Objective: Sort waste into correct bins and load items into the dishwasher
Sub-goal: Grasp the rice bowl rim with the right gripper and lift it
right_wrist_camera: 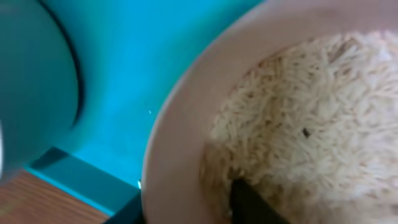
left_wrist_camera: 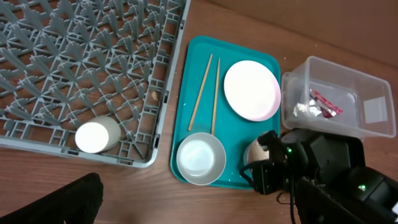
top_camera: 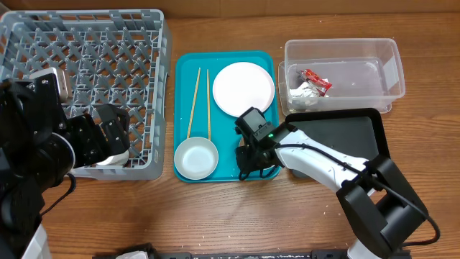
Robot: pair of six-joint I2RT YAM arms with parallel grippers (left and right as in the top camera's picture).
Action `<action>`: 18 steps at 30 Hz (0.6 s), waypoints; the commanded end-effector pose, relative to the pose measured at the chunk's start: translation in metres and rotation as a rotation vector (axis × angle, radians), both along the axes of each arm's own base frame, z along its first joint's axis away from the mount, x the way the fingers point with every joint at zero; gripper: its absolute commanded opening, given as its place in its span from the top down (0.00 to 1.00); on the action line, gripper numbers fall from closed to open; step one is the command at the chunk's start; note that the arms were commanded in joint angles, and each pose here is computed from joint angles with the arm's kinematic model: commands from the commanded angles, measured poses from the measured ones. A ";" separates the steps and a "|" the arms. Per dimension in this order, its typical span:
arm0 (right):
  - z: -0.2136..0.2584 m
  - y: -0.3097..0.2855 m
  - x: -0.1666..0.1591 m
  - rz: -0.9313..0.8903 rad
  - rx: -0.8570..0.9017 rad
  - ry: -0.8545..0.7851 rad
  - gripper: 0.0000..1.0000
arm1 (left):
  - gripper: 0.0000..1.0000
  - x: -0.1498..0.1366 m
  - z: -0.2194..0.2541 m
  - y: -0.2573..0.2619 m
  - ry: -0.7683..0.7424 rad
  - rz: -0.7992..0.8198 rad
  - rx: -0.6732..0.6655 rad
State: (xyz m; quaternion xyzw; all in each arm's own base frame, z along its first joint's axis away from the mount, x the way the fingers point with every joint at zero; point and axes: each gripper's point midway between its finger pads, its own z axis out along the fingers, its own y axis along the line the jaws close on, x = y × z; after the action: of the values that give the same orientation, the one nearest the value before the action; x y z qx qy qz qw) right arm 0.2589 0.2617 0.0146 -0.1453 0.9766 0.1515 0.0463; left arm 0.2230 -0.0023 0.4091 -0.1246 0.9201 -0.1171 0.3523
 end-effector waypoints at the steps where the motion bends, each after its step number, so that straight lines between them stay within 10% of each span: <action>1: 0.002 -0.001 0.007 -0.004 -0.020 -0.016 0.42 | 0.00 0.004 0.001 -0.002 -0.001 -0.024 0.006; 8: 0.031 0.002 0.025 -0.002 -0.051 -0.061 0.36 | 0.00 0.011 -0.004 -0.001 0.022 -0.024 0.002; 18: 0.021 0.009 0.035 -0.012 -0.052 -0.070 0.56 | 0.00 0.020 -0.011 0.001 0.053 -0.024 -0.004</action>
State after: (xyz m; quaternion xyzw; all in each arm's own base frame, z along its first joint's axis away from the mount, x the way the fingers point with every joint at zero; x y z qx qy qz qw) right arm 0.2868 0.2703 0.0480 -0.1497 0.9768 0.1314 0.0789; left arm 0.2391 0.0007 0.3975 -0.1294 0.9289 -0.1182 0.3264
